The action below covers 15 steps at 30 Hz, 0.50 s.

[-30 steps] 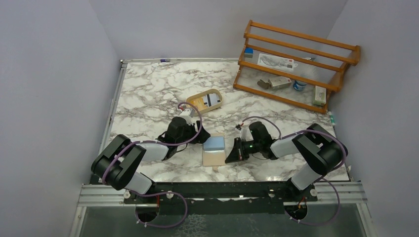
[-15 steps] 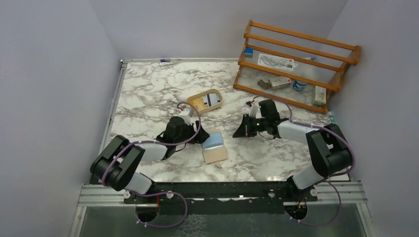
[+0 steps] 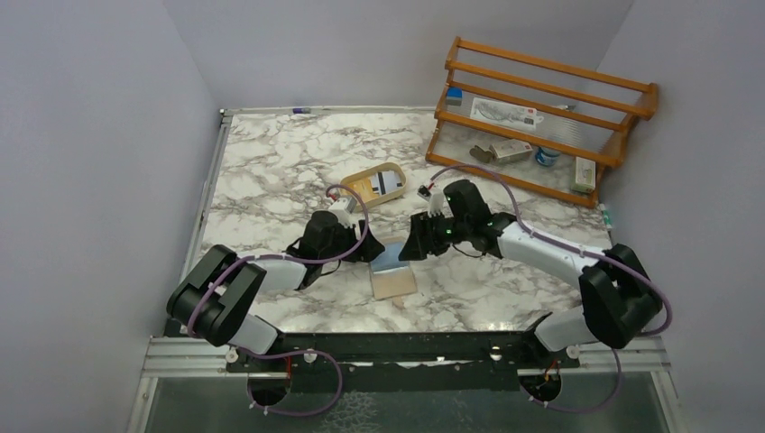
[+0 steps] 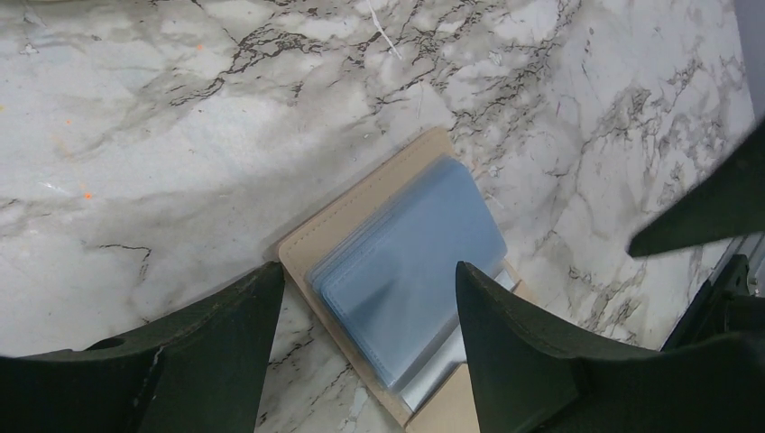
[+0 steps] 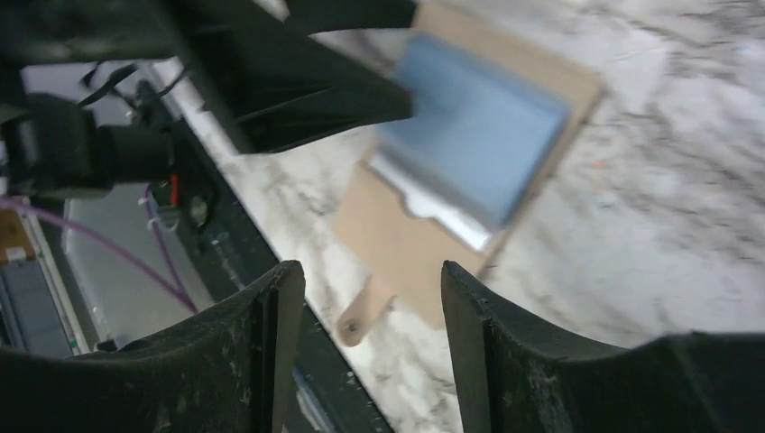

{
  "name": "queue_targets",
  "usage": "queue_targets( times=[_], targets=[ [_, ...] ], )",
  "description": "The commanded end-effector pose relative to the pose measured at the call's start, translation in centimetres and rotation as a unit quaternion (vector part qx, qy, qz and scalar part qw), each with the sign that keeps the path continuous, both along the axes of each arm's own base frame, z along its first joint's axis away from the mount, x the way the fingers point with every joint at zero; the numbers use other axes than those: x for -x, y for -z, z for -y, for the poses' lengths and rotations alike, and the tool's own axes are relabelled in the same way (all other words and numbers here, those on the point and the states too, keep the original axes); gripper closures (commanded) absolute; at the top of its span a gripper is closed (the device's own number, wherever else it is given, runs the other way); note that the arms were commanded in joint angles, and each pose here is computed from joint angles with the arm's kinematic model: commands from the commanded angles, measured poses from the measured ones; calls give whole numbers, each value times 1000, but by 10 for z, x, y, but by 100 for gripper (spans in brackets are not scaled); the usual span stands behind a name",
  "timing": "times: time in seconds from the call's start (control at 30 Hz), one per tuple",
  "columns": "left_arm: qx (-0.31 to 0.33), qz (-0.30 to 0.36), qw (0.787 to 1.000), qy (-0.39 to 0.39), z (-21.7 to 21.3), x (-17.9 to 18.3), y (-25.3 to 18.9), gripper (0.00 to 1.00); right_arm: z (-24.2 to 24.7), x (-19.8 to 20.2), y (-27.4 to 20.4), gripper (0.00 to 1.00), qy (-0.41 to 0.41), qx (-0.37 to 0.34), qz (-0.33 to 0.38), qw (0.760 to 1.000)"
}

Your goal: Take the credit cards out of the card holder

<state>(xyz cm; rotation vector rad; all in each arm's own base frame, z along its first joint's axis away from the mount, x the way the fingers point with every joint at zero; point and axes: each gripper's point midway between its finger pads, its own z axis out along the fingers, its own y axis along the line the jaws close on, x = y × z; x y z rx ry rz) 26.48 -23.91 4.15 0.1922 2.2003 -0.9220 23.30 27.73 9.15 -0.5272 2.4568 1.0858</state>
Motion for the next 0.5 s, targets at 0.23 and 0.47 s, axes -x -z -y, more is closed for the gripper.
queue_targets(
  times=[0.23, 0.47],
  targets=[
    [-37, -33, 995, -92, -38, -28, 12, 28, -73, 74, 8, 32, -71, -22, -11, 997],
    [-65, -32, 986, -152, -72, -41, 1, 25, -121, 84, 18, 32, -103, -28, -16, 994]
  ],
)
